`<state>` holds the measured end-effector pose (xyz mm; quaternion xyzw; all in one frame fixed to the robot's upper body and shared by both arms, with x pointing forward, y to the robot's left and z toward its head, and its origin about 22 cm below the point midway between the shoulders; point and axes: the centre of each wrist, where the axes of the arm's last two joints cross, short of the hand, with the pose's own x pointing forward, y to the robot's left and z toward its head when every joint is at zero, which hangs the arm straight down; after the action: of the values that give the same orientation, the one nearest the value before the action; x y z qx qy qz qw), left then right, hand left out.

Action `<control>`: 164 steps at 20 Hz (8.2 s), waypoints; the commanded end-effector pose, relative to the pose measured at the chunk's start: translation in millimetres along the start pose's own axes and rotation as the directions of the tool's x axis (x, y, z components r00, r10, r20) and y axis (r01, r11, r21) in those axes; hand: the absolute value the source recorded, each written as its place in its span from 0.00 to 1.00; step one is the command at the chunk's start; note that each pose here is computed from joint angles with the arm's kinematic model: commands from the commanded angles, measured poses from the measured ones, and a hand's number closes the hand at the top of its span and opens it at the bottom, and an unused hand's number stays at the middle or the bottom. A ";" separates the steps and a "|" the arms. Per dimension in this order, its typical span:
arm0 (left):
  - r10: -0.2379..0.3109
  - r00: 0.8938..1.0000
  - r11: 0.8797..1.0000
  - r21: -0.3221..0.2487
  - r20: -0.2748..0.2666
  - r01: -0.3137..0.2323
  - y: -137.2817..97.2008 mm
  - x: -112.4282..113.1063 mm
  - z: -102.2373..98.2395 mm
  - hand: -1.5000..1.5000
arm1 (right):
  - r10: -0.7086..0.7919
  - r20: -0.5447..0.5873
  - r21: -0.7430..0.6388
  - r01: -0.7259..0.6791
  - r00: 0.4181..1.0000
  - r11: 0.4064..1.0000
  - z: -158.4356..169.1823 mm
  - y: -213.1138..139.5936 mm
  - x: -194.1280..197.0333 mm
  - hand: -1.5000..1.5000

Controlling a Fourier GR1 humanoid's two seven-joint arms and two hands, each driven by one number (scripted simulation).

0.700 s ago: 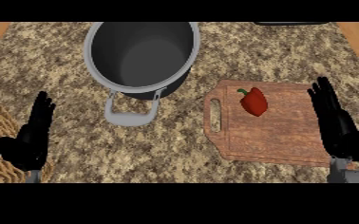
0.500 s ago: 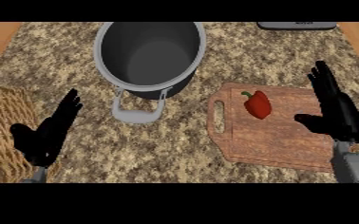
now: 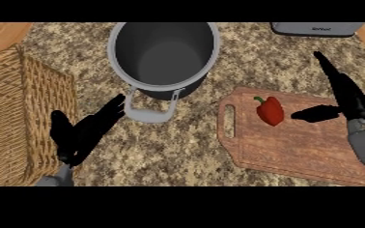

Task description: Pick the bell pepper from the cutting board and place it in the pot

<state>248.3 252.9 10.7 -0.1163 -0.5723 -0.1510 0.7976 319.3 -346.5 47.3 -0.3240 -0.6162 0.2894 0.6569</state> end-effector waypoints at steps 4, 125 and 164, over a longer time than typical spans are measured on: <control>0.131 0.987 0.990 0.046 0.097 -0.136 -33.7 2.3 -0.4 0.50 | 0.276 0.044 0.135 -0.279 0.960 0.951 -21.3 0.1 64.8 0.00; 0.130 0.986 0.987 0.079 0.100 -0.138 -36.0 18.2 -7.1 0.50 | 0.113 0.239 -0.169 -0.074 0.965 0.983 110.0 -50.3 338.4 1.00; 0.078 0.989 0.997 -0.020 0.128 -0.076 -40.8 19.9 -18.7 0.50 | -0.120 0.098 0.008 0.120 0.988 0.993 -97.3 91.2 357.5 1.00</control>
<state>257.4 195.6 29.2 -0.1561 -0.6173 -0.1130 0.7628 437.7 -8.8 208.6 -0.2908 -0.6736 0.3023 0.6085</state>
